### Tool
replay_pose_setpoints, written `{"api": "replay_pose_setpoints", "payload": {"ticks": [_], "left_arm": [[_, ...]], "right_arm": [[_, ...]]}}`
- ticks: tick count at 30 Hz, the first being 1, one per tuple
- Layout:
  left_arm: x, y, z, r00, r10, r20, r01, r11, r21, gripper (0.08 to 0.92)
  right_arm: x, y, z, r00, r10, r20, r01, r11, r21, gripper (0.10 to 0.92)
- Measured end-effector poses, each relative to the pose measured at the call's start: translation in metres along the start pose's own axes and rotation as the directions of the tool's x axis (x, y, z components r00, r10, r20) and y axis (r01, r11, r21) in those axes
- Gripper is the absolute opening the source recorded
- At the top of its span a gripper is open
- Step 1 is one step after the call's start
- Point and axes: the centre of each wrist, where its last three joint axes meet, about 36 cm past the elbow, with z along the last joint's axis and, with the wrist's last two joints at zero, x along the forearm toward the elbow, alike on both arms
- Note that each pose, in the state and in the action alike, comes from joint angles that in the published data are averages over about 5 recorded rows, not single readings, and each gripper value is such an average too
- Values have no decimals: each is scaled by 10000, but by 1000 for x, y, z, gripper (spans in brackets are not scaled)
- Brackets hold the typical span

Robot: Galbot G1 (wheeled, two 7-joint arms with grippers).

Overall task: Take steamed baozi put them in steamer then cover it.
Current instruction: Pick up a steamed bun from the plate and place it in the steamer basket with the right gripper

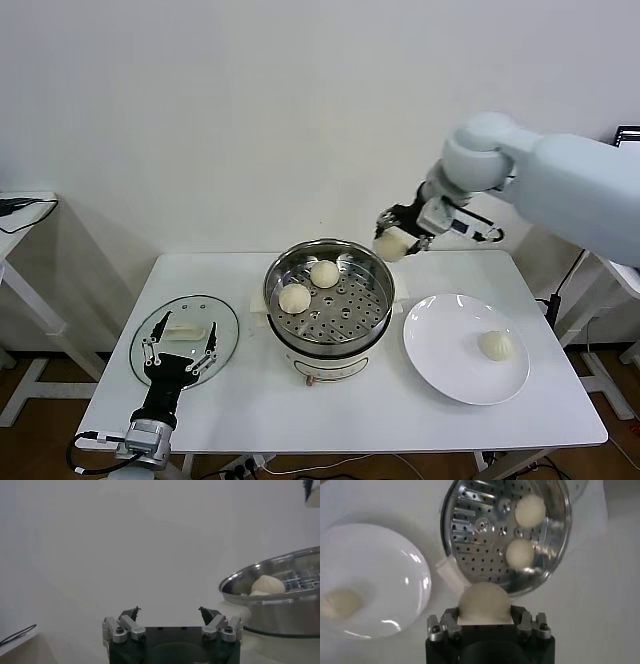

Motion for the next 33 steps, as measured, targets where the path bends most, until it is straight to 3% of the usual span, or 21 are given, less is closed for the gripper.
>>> {"api": "replay_pose_setpoints", "payload": {"ticks": [14, 33], "left_arm": [[-4, 2, 9, 10000, -22, -89, 23, 10000, 26, 823], [-5, 3, 13, 9998, -13, -176, 13, 10000, 1, 823]], "right_arm": [[-60, -36, -43, 9924, -339, 1182, -7, 9598, 2806, 704], [-105, -58, -85, 9692, -894, 2294, -24, 9283, 3719, 704]]}}
